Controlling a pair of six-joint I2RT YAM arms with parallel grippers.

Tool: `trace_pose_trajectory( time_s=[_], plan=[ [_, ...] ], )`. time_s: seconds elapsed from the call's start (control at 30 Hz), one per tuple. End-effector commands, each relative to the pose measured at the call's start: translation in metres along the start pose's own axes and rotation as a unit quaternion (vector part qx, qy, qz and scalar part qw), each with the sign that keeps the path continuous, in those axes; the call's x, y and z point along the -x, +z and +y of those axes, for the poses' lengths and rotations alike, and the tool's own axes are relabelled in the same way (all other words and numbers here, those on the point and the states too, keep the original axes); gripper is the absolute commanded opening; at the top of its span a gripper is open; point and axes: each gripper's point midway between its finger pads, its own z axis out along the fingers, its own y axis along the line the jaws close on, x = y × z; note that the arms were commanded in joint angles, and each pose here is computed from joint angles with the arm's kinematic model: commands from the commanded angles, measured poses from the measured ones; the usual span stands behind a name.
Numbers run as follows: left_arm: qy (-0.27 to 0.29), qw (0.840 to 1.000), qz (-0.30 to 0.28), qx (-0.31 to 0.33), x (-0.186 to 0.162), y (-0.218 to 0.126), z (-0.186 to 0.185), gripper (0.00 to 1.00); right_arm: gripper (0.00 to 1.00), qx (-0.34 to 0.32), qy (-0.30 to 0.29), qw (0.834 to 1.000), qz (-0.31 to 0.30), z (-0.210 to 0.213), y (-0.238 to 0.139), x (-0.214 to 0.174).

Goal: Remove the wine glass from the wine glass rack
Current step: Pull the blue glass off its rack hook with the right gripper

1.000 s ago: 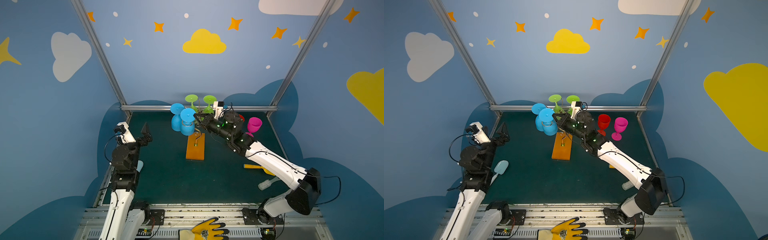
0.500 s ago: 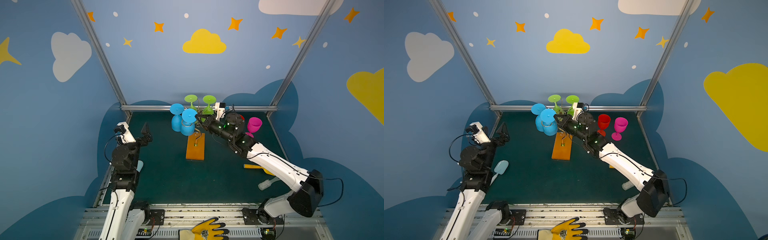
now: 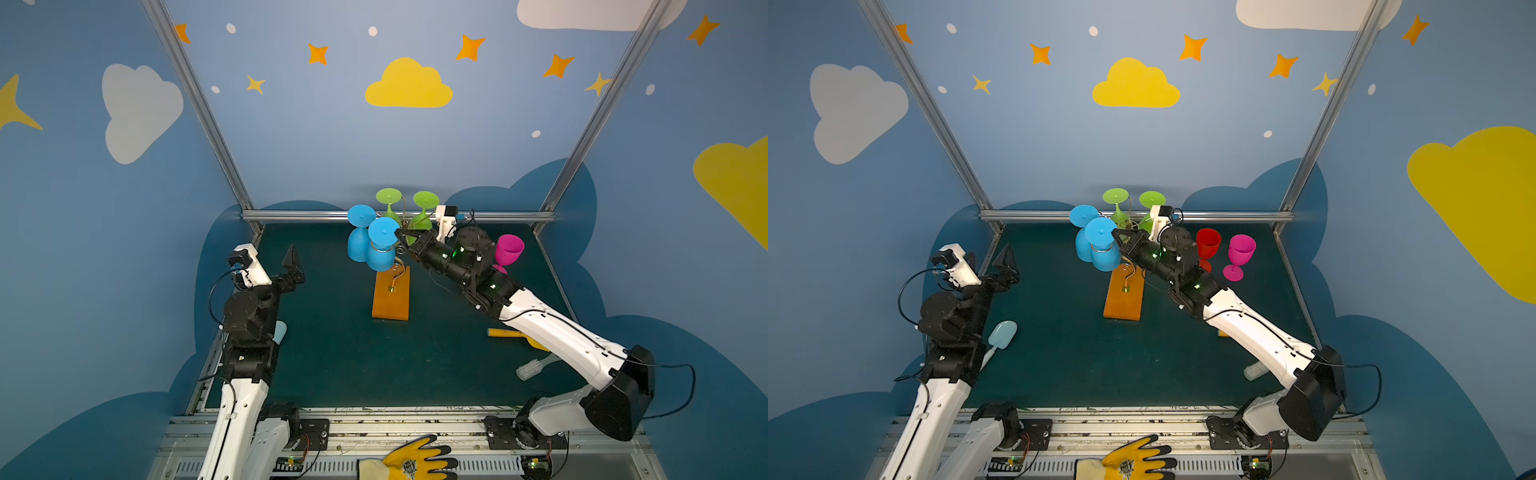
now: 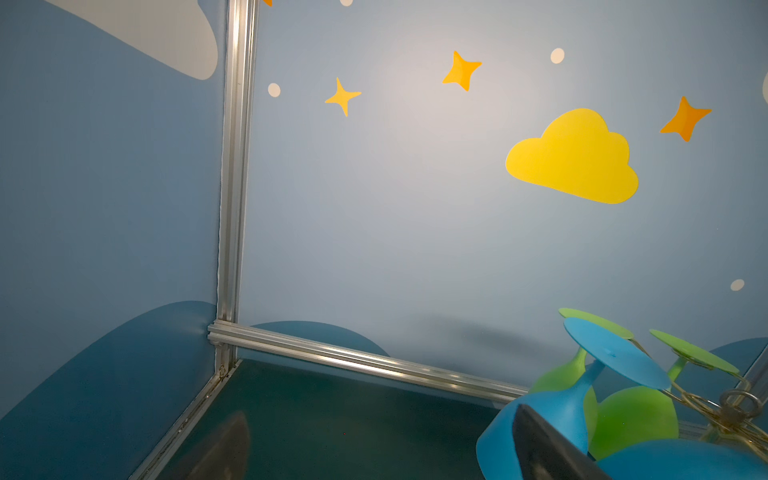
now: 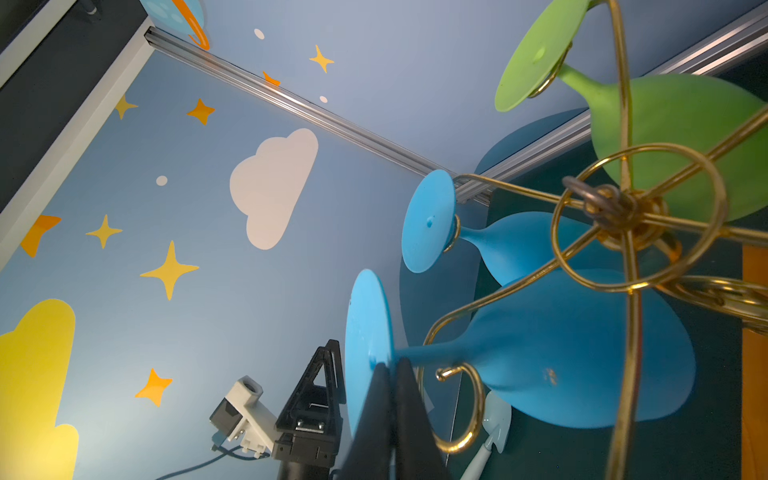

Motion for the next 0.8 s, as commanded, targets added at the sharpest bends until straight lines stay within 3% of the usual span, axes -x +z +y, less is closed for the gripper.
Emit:
trace_pose_trajectory(
  time_s=[0.0,0.77],
  plan=[
    [0.004,1.000,0.000,0.005,0.000,-0.002,0.002,0.97,0.00,-0.002,-0.028,0.999,-0.019,0.009,-0.007,0.014],
    [0.006,1.000,-0.001,0.006,0.000,-0.002,0.002,0.97,0.00,-0.021,-0.028,0.999,0.014,-0.004,0.023,0.002]
  ],
)
